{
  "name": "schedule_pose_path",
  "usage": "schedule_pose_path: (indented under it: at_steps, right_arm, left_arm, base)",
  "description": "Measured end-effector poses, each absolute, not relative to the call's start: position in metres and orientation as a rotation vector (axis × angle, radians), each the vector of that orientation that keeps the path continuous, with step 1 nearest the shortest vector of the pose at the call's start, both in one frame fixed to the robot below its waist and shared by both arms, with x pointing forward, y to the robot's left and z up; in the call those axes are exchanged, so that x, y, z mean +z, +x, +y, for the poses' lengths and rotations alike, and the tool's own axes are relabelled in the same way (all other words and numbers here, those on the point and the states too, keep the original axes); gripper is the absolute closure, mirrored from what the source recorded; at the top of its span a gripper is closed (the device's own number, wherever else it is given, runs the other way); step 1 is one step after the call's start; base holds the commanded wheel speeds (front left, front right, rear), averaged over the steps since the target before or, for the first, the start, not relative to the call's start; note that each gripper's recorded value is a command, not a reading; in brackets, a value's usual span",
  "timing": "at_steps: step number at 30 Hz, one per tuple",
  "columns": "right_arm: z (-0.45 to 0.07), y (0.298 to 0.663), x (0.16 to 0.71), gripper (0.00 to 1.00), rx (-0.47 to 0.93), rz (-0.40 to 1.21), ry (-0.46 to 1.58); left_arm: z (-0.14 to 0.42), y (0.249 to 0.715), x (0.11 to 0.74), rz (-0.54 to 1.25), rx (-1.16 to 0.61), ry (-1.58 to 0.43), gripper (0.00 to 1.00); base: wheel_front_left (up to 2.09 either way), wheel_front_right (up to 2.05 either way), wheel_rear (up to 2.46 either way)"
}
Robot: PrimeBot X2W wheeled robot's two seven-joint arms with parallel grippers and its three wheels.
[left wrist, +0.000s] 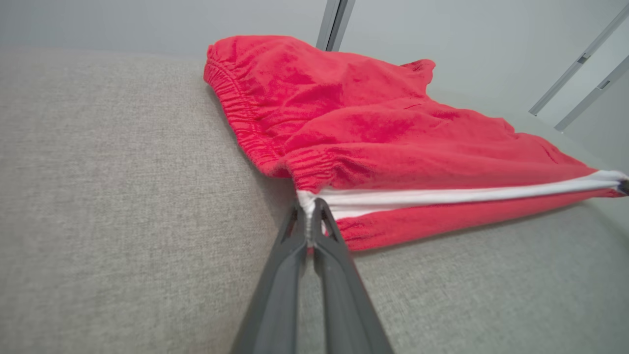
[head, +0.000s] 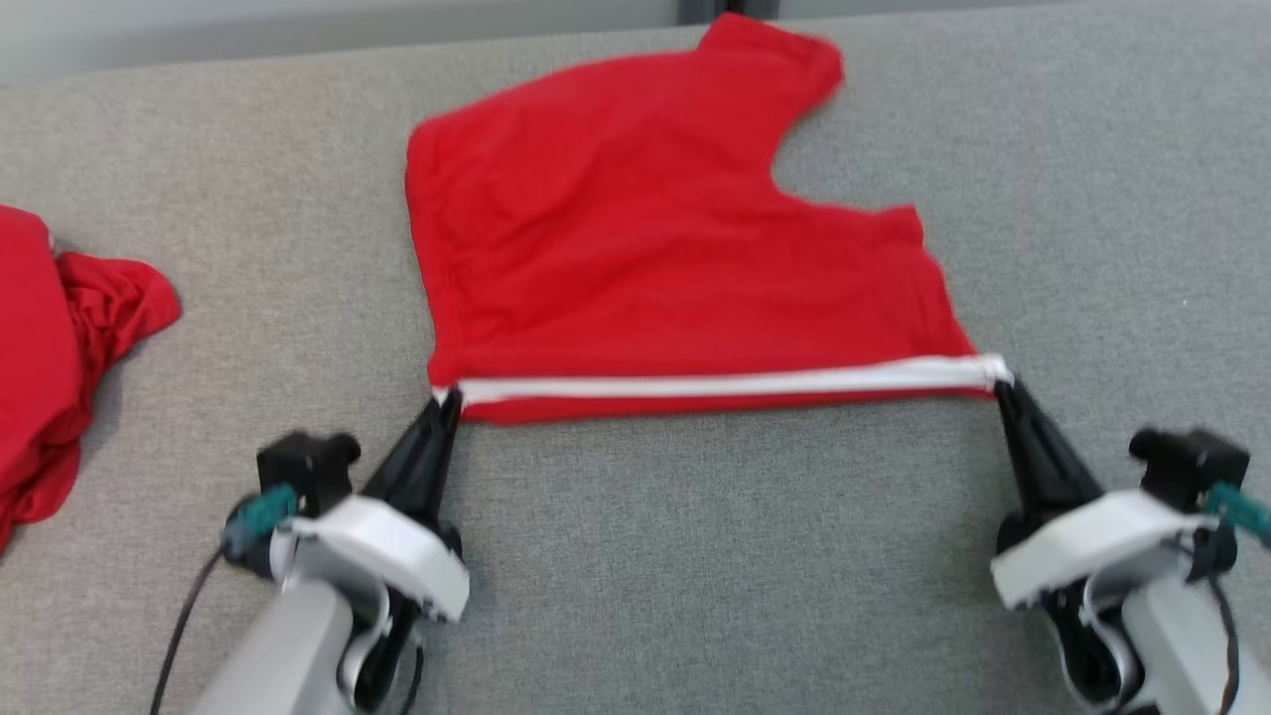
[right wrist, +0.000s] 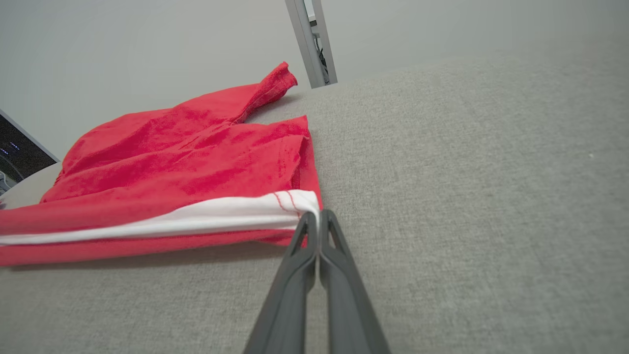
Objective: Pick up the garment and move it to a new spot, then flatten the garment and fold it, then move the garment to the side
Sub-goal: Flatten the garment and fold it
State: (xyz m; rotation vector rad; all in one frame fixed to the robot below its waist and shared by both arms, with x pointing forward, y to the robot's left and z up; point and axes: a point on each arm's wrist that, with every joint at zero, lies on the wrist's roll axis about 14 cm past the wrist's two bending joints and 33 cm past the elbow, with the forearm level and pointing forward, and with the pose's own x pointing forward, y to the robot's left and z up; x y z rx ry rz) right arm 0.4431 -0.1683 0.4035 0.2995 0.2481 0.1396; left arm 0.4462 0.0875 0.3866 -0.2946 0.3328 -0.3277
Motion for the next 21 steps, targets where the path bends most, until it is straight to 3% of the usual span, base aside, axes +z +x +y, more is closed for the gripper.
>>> schedule_pose_path:
  at_steps: [15,21]
  right_arm:
    - [-0.173,0.325,0.408,1.00,0.032,0.303,0.356]
    - [-0.183,0.294,0.428,1.00,-0.007,0.300,0.337]
  left_arm:
    - [0.101,0.334,0.393,0.411,-0.275,-0.314,1.00]
    - [0.108,0.311,0.408,0.432,-0.264,-0.295,1.00]
  base:
    - [0.00,0.00,0.00]
    - [0.00,0.00,0.00]
